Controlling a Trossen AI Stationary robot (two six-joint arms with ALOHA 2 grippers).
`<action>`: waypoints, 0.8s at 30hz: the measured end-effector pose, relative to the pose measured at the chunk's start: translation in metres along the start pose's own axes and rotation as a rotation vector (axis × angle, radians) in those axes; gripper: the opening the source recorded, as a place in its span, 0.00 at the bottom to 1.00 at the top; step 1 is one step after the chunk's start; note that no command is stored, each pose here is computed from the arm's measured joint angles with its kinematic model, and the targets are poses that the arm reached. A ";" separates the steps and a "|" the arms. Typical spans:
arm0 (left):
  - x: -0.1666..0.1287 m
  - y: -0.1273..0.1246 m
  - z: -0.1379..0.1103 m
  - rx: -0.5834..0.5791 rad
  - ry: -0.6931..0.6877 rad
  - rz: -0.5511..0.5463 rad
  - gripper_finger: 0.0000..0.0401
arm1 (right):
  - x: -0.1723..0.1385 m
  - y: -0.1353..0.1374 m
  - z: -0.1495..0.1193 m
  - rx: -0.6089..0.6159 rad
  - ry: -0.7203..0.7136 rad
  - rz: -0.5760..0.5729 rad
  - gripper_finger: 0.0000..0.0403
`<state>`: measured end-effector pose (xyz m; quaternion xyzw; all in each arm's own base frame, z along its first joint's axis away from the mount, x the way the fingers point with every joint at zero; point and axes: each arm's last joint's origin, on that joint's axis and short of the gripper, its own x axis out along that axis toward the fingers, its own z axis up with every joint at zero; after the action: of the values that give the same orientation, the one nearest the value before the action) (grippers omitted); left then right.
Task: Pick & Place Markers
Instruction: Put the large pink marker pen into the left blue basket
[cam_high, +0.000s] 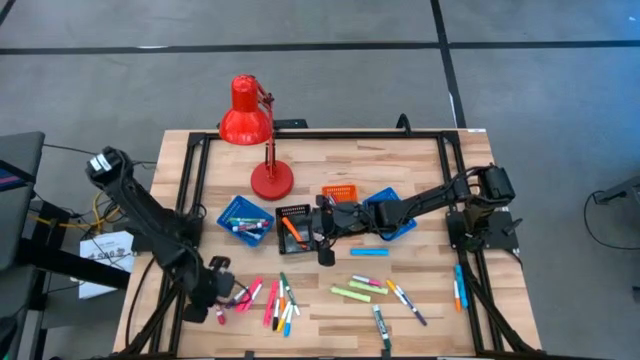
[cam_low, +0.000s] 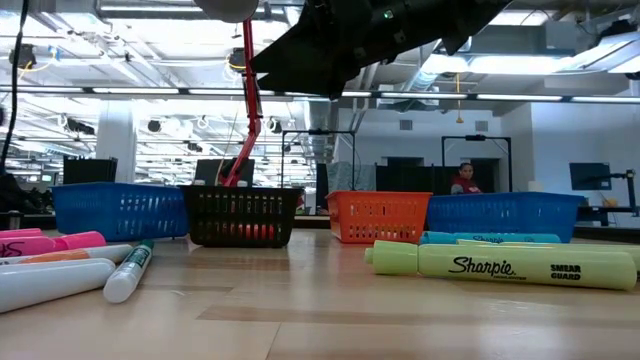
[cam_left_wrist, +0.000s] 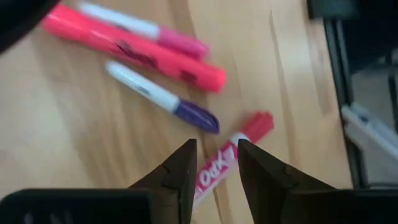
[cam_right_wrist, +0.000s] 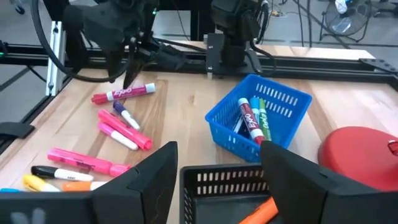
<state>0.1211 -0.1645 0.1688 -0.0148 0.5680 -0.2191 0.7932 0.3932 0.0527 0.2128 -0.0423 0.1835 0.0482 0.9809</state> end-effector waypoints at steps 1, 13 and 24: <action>0.003 -0.003 -0.002 0.017 0.017 0.003 0.28 | 0.000 0.000 0.000 0.000 0.000 0.000 0.54; 0.020 -0.014 -0.016 0.168 0.105 0.042 0.31 | 0.000 0.000 0.001 0.000 -0.008 -0.003 0.54; 0.041 -0.005 -0.024 0.180 0.150 0.152 0.20 | 0.000 0.001 0.002 -0.001 -0.016 -0.001 0.54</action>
<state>0.1089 -0.1784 0.1249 0.1157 0.6031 -0.2091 0.7610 0.3936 0.0538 0.2143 -0.0423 0.1755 0.0481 0.9824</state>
